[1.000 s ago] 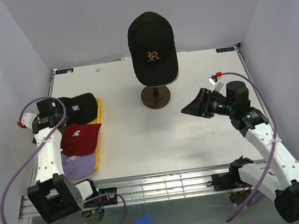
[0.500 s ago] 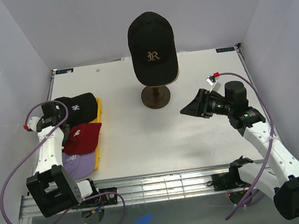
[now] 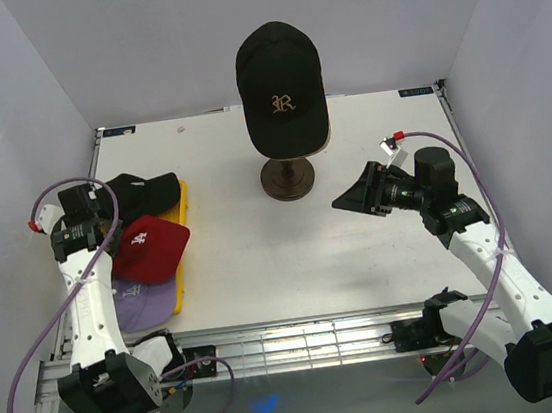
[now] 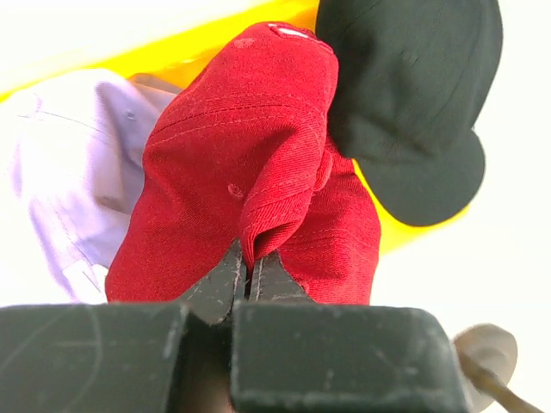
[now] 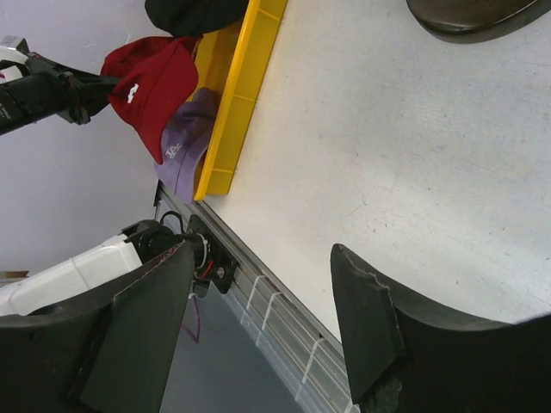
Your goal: Stack the hats
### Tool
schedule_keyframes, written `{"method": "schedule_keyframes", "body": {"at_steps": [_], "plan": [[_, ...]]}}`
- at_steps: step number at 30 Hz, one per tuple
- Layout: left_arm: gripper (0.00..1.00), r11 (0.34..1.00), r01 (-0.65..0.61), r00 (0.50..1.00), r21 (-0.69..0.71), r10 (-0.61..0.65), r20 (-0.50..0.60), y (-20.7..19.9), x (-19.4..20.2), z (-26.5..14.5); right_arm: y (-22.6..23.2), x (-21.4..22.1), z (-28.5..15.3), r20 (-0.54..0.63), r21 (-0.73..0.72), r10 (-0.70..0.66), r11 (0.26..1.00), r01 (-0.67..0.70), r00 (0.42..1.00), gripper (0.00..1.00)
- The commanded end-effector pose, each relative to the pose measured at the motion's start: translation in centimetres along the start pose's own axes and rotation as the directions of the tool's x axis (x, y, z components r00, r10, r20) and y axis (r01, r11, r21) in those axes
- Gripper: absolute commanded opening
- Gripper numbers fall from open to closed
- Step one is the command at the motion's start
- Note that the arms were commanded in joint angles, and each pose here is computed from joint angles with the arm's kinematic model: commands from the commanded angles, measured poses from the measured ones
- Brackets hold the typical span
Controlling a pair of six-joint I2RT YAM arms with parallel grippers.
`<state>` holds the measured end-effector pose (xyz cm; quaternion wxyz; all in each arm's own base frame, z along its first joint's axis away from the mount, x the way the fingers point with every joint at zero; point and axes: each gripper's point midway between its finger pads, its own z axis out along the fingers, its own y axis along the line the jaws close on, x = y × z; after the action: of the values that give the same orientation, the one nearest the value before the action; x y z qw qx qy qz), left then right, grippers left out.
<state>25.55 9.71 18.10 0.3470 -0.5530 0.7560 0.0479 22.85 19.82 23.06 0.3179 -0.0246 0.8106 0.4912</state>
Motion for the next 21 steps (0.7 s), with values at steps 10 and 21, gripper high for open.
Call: {"method": "schedule_keyframes", "body": {"at_steps": [10, 21], "plan": [[0.0, 0.978, 0.086, 0.996, 0.189, -0.081, -0.035, -2.1, -1.0, -6.6, 3.3, -2.1, -0.6, 0.006, -0.079, -0.028, 0.996, 0.029, 1.0, 0.7], [0.0, 0.975, 0.144, 0.989, 0.169, -0.146, 0.0, -1.6, -2.8, -9.3, 2.6, -1.1, -0.3, -0.019, -0.084, 0.004, 0.996, -0.006, 1.0, 0.69]]}}
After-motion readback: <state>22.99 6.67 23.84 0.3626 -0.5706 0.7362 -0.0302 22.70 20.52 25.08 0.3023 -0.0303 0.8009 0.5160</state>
